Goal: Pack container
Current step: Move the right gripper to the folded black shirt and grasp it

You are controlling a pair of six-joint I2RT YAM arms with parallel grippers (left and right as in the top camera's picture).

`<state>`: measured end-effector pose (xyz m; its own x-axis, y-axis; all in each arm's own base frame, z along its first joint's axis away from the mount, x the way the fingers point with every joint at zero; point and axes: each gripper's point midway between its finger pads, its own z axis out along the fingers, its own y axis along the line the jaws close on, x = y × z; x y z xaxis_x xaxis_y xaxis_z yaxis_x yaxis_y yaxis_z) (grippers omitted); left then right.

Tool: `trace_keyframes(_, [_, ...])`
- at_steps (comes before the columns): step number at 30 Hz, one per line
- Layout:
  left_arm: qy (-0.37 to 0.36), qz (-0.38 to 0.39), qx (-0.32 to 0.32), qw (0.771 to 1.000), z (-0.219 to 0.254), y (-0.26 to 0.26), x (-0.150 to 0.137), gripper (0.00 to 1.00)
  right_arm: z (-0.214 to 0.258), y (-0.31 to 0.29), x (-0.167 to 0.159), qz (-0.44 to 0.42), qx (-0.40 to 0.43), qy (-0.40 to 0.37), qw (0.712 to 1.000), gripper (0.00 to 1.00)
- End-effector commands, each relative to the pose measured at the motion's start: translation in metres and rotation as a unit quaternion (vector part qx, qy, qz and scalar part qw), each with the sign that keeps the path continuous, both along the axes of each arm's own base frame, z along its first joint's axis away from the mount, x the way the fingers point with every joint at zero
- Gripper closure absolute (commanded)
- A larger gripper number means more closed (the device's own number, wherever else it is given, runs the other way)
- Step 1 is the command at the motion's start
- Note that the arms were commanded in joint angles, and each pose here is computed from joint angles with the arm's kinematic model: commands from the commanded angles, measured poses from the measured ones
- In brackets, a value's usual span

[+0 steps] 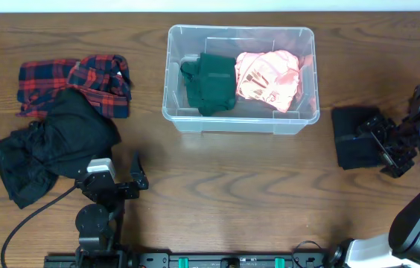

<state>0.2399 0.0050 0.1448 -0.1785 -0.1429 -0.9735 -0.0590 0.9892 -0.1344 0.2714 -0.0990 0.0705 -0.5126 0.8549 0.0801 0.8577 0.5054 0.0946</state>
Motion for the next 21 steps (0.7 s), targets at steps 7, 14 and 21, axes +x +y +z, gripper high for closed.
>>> trace_keyframes(7, [0.024,0.008,-0.001,1.0,-0.016,0.003,-0.002,0.02,-0.029,-0.006,-0.021,-0.031,-0.038,0.004,0.999,0.01])
trace_keyframes(14, [0.024,0.008,-0.001,1.0,-0.016,0.003,-0.002,0.02,-0.057,-0.007,-0.032,-0.035,-0.055,0.005,0.998,0.01])
trace_keyframes(21, [0.024,0.008,-0.001,1.0,-0.016,0.003,-0.002,0.02,-0.078,-0.015,-0.017,-0.001,-0.085,-0.055,0.995,0.03])
